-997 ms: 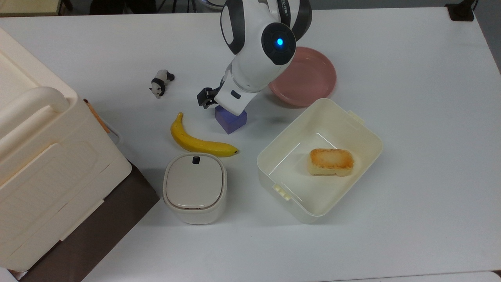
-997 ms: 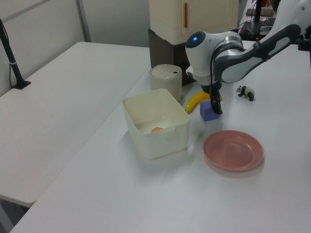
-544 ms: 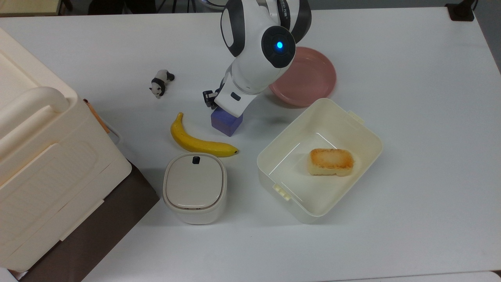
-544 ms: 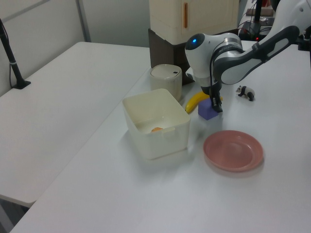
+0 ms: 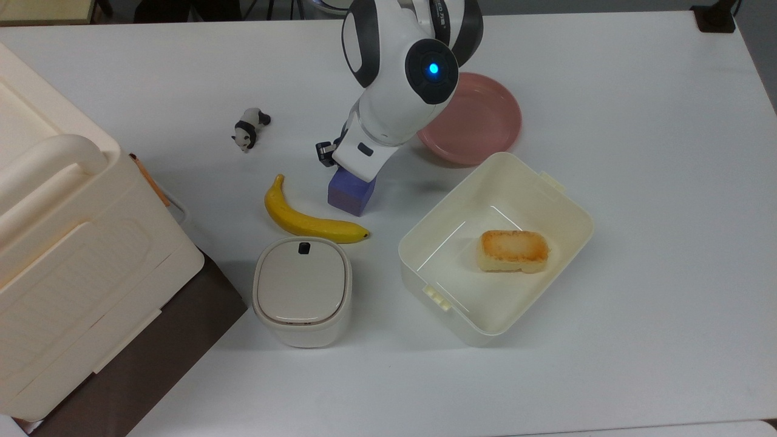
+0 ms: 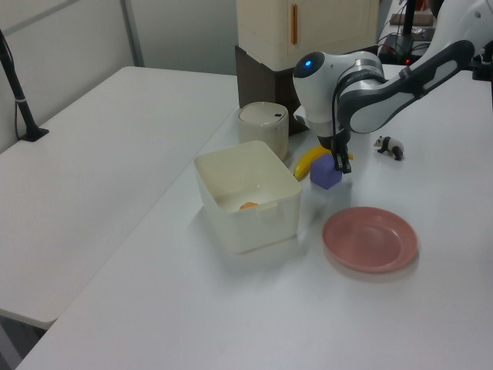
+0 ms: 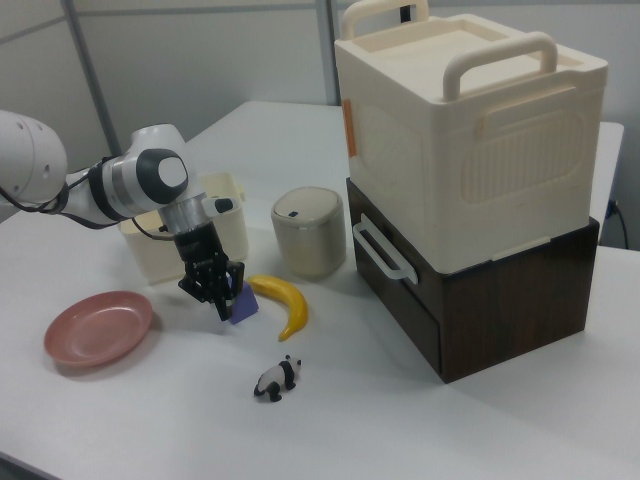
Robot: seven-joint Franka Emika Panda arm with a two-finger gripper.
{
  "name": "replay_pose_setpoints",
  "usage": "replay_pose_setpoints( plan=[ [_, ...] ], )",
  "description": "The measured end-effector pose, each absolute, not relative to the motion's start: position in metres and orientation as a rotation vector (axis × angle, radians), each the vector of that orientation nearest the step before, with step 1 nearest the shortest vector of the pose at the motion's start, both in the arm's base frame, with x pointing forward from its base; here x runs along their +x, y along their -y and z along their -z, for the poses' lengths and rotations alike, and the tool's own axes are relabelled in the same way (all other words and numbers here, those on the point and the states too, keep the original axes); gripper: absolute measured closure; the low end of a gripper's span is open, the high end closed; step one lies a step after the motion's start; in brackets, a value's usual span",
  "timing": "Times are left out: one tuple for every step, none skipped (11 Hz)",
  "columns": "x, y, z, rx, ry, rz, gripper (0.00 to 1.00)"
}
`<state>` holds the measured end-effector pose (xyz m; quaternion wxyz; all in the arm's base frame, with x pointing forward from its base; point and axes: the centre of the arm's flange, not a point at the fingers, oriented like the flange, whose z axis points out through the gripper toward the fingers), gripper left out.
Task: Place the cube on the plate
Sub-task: 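Close the gripper on the purple cube, then lift the purple cube and carry it over the pink plate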
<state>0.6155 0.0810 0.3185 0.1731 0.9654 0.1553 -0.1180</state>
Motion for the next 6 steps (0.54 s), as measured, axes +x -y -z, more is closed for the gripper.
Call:
replay_pose_setpoints(
  plan=[
    [0.616, -0.081, -0.319, 2.739, -0.44, 0.333, 0.96],
    [0.616, -0.081, -0.32, 2.741, -0.439, 0.331, 0.96],
    [0.617, -0.082, -0.322, 2.744, -0.432, 0.324, 0.96],
    [0.619, -0.082, -0.325, 2.745, -0.426, 0.314, 0.96],
    [0.62, -0.082, -0.329, 2.748, -0.421, 0.302, 0.96],
    [0.621, -0.083, -0.335, 2.751, -0.414, 0.285, 0.96]
  ],
)
